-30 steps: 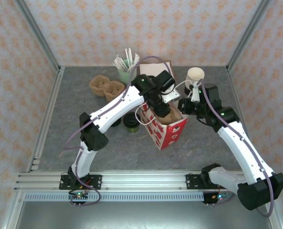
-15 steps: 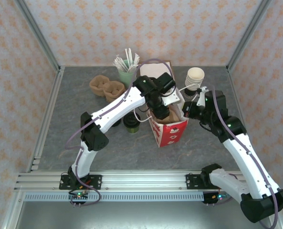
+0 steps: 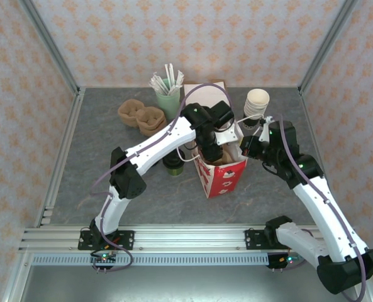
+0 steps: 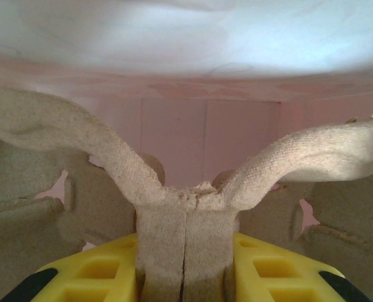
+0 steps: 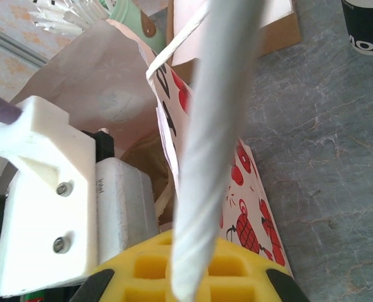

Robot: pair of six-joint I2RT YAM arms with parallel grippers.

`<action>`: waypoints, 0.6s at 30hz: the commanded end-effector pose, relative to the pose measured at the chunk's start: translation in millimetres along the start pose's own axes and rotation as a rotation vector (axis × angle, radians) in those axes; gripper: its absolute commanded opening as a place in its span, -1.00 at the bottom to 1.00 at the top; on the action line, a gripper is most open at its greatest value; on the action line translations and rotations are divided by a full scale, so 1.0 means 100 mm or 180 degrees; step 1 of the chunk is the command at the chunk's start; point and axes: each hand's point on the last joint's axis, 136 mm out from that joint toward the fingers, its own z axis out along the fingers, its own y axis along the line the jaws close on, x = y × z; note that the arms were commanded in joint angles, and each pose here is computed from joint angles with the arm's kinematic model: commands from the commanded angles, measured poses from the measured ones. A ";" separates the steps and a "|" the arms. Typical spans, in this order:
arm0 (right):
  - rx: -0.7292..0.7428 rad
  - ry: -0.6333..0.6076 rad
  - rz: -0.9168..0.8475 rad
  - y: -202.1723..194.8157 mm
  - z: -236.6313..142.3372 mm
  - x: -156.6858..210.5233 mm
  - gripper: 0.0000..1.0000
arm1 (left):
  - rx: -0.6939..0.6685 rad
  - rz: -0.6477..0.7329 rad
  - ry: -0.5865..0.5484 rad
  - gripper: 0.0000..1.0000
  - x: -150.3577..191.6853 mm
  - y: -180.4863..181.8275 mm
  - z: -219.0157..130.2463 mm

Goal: Pack the takeout coffee

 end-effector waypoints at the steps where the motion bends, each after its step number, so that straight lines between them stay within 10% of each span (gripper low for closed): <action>1: -0.0116 -0.0066 -0.0106 0.13 -0.06 -0.12 -0.93 | -0.0040 0.0107 0.0331 -0.35 0.17 -0.01 0.13; 18: -0.0296 -0.0046 -0.0289 0.32 -0.06 -0.08 -0.94 | -0.0102 0.0139 0.0590 -0.35 0.23 -0.01 0.32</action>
